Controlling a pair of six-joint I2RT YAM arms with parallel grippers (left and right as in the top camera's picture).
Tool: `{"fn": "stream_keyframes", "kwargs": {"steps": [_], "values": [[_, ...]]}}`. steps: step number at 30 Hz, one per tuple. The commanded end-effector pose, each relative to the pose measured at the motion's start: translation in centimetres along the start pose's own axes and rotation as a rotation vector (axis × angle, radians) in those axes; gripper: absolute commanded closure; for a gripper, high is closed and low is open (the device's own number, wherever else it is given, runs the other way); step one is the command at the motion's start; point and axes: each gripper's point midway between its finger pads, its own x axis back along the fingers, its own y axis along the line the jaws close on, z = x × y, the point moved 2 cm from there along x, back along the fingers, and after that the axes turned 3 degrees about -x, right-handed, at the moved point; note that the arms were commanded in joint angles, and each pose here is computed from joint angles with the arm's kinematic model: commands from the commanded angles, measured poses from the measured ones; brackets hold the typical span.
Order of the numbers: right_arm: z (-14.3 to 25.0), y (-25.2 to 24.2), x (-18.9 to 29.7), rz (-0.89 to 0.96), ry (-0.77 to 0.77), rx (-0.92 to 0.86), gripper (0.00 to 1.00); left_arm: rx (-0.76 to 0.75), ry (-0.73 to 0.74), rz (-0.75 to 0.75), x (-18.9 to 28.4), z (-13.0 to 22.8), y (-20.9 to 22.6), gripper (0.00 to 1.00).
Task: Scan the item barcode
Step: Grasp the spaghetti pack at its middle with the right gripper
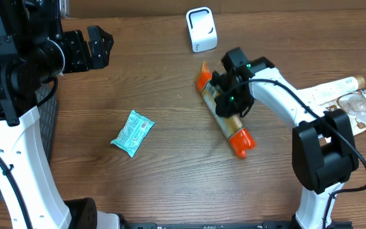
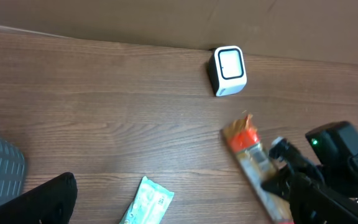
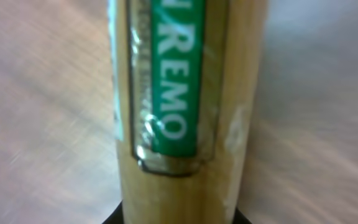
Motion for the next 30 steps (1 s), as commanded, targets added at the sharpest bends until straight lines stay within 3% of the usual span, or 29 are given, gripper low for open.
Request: {"fn": "stream_keyframes", "kwargs": {"steps": [1,5,9,12,15,26,30], "values": [[-1.5,-1.9,3.5,0.336,-0.102,-0.060,0.96,0.002,-0.009,-0.012,0.1,-0.3,0.4,0.01],[-1.0,-2.0,2.5,0.548,-0.102,-0.047,0.96,0.002,-0.009,-0.012,0.1,-0.3,0.4,0.00],[-0.5,-0.1,0.3,0.589,-0.076,0.029,0.95,0.001,-0.009,-0.012,0.1,-0.3,0.4,0.00],[-0.4,0.9,-0.6,0.583,-0.069,0.056,0.68,0.002,-0.009,-0.012,0.1,-0.3,0.4,0.01],[-0.5,1.1,-0.6,0.580,-0.075,0.058,0.53,0.002,-0.009,-0.012,0.1,-0.3,0.4,0.00],[-0.4,1.7,-1.8,0.376,-0.045,0.003,0.37,0.002,-0.009,-0.012,0.1,-0.3,0.4,0.00],[-0.3,1.4,-2.0,0.198,-0.013,-0.010,0.36,0.001,-0.009,-0.012,0.1,-0.3,0.4,0.01]]}}
